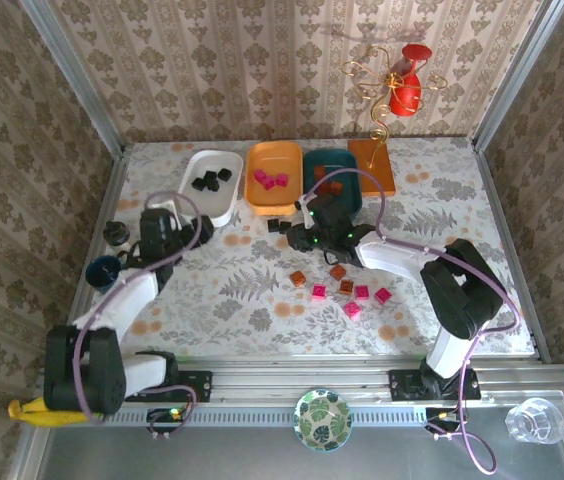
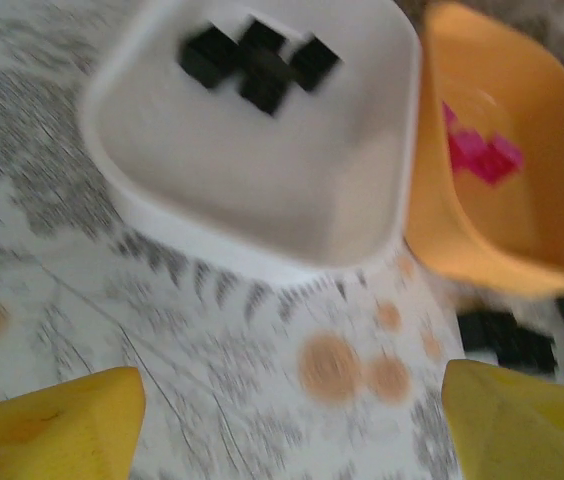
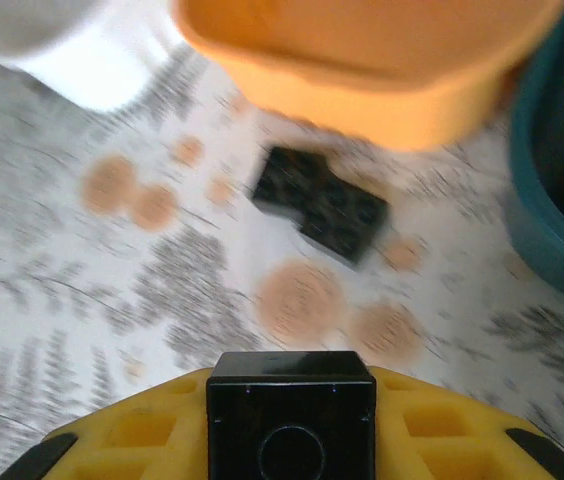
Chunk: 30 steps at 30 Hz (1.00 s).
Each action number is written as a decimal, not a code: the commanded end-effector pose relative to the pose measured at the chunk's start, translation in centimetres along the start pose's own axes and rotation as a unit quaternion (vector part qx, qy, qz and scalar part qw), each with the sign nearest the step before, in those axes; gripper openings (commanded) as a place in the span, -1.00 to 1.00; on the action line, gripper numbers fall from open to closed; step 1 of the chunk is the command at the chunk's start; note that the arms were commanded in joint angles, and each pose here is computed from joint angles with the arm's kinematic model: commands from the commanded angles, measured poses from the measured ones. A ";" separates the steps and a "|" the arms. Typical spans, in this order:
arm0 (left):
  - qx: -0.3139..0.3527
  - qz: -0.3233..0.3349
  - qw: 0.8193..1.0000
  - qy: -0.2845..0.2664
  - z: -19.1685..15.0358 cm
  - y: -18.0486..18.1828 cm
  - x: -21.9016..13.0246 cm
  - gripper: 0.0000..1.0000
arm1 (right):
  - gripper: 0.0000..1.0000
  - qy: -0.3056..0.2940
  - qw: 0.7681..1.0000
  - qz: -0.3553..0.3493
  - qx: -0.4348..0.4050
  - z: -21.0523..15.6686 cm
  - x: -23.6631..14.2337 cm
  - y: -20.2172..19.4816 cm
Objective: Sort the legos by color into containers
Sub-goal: Pick up the lego from the center of the table, then move the container to the top-center of the table.
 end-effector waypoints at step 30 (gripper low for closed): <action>-0.089 -0.086 0.992 -0.011 8.1 3.8 9.1 0.68 | -0.36 -0.022 0.999 0.042 0.024 -0.2 -2.0 2.3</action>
Point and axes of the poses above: each hand's point on the last joint's axis, 136 mm out from that joint toward the fingers, its own x axis out along the fingers, its own y axis along the line the jaws close on, z = x × y, the point moved 5 cm from there along -x, back along the fingers, and after that the axes turned 4 degrees about x, right-handed, at the moved point
